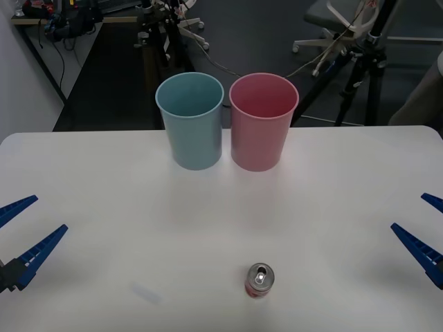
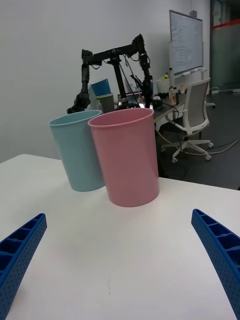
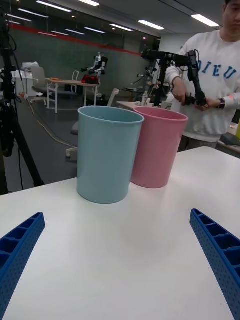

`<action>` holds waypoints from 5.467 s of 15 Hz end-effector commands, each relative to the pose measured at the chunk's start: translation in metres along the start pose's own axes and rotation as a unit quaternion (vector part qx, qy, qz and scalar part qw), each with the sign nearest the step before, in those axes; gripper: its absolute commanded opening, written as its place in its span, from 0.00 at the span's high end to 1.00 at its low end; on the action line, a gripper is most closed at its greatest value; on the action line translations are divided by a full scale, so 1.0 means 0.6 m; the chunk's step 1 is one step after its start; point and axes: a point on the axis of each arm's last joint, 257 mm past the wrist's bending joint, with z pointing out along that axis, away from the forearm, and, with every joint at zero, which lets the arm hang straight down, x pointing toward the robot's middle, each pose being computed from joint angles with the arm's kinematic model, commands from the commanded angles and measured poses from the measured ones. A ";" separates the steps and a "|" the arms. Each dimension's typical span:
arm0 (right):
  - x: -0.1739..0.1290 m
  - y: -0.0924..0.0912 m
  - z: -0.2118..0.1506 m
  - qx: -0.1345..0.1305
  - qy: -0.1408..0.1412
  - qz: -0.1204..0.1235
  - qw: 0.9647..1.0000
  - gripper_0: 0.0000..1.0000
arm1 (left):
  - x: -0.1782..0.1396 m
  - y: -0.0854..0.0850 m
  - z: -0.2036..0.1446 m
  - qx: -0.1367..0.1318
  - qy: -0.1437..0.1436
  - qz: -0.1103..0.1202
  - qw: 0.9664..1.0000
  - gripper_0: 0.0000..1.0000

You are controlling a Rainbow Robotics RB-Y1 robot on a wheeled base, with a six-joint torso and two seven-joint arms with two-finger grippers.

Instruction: Grasp the object on the table and drop it into the matching bin: aluminum can to the light blue bin, PET bottle to the pink bin.

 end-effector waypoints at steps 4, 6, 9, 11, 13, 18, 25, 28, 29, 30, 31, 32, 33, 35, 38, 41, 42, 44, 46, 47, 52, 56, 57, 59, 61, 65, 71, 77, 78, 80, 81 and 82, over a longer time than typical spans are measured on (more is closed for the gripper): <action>0.006 0.018 -0.009 0.011 -0.005 0.023 1.000 0.00 | 0.000 0.000 0.000 0.000 0.000 0.000 1.000 0.00; 0.014 0.035 -0.024 0.008 0.001 0.007 1.000 0.00 | 0.000 0.000 0.000 0.000 0.000 0.000 1.000 0.00; 0.043 0.068 -0.043 -0.016 0.010 -0.034 0.999 0.00 | 0.000 0.000 0.000 0.000 0.000 0.000 1.000 0.00; 0.070 0.100 -0.053 -0.048 0.011 -0.042 0.998 0.00 | 0.000 0.000 0.000 0.000 0.000 0.000 1.000 0.00; 0.096 0.127 -0.061 -0.072 0.010 -0.047 0.996 0.00 | 0.000 0.000 0.000 0.000 0.000 0.000 1.000 0.00; 0.154 0.185 -0.073 -0.117 0.013 -0.059 0.991 0.00 | 0.000 0.000 0.000 0.000 0.000 0.000 1.000 0.00; 0.231 0.239 -0.031 -0.160 0.015 -0.066 0.985 0.00 | 0.000 0.000 0.000 0.000 0.000 0.000 1.000 0.00; 0.258 0.265 -0.003 -0.169 0.027 -0.061 0.983 0.00 | 0.000 0.000 0.000 0.000 0.000 0.000 1.000 0.00; 0.268 0.277 0.008 -0.172 0.031 -0.059 0.983 0.00 | 0.000 0.000 0.000 0.000 0.000 0.000 1.000 0.00; 0.275 0.284 0.018 -0.173 0.033 -0.056 0.983 0.00 | 0.000 0.000 0.000 0.000 0.000 0.000 1.000 0.00; 0.282 0.289 0.029 -0.174 0.037 -0.057 0.982 0.00 | 0.000 0.000 0.000 0.000 0.000 0.000 1.000 0.00; 0.285 0.295 0.039 -0.175 0.036 -0.058 0.982 0.00 | 0.000 0.000 0.000 0.000 0.000 0.000 1.000 0.00; 0.288 0.300 0.050 -0.176 0.035 -0.059 0.982 0.00 | 0.000 0.000 0.000 0.000 0.000 0.000 1.000 0.00; 0.291 0.309 0.071 -0.174 0.032 -0.060 0.982 0.00 | 0.000 0.000 0.000 0.000 0.000 0.000 1.000 0.00; 0.292 0.314 0.105 -0.171 0.026 -0.068 0.983 0.00 | 0.000 0.000 0.000 0.000 0.000 0.000 1.000 0.00; 0.296 0.320 0.140 -0.162 0.024 -0.069 0.984 0.00 | 0.000 0.000 0.000 0.000 0.000 0.000 1.000 0.00; 0.299 0.324 0.148 -0.161 0.026 -0.070 0.984 0.00 | 0.000 0.000 0.000 0.000 0.000 0.000 1.000 0.00; 0.302 0.330 0.163 -0.160 0.026 -0.069 0.984 0.00 | 0.000 0.000 0.000 0.000 0.000 0.000 1.000 0.00; 0.307 0.340 0.180 -0.160 0.029 -0.068 0.984 0.00 | 0.000 0.000 0.000 0.000 0.000 0.000 1.000 0.00; 0.307 0.342 0.187 -0.158 0.028 -0.068 0.985 0.00 | 0.000 0.000 0.000 0.000 0.000 0.000 1.000 0.00; 0.308 0.356 0.218 -0.159 0.028 -0.071 0.984 0.00 | 0.000 0.000 0.000 0.000 0.000 0.000 1.000 0.00; 0.308 0.363 0.228 -0.162 0.027 -0.071 0.984 0.52 | 0.000 0.000 0.000 0.000 0.000 0.000 1.000 0.00; 0.308 0.363 0.228 -0.161 0.027 -0.072 0.984 0.98 | 0.000 0.000 0.000 0.000 0.000 0.000 1.000 0.00; 0.308 0.364 0.229 -0.162 0.026 -0.073 0.984 1.00 | 0.000 0.000 0.000 0.000 0.000 0.000 1.000 0.00; 0.308 0.364 0.229 -0.162 0.026 -0.074 0.984 1.00 | 0.000 0.000 0.000 0.000 0.000 0.000 1.000 0.00; 0.308 0.364 0.229 -0.162 0.026 -0.073 0.984 1.00 | 0.000 0.000 0.000 0.000 0.000 0.000 1.000 0.00; 0.267 0.362 0.235 -0.156 0.016 -0.080 0.984 1.00 | 0.000 0.000 0.000 0.000 0.000 0.000 1.000 0.00; 0.109 0.381 0.262 -0.133 -0.001 -0.049 0.990 1.00 | 0.000 0.000 0.000 0.000 0.000 0.000 1.000 0.00; 0.082 0.382 0.270 -0.127 -0.005 -0.043 0.991 1.00 | 0.000 0.000 0.000 0.000 0.000 0.000 1.000 0.00; 0.032 0.382 0.288 -0.113 -0.015 -0.029 0.993 1.00 | 0.000 0.000 0.000 0.000 0.000 0.000 1.000 0.00; 0.007 0.381 0.297 -0.106 -0.021 -0.023 0.994 1.00 | 0.000 0.000 0.000 0.000 0.000 0.000 1.000 0.00; -0.015 0.380 0.305 -0.101 -0.025 -0.014 0.994 1.00 | 0.000 0.000 0.000 0.000 0.000 0.000 1.000 0.00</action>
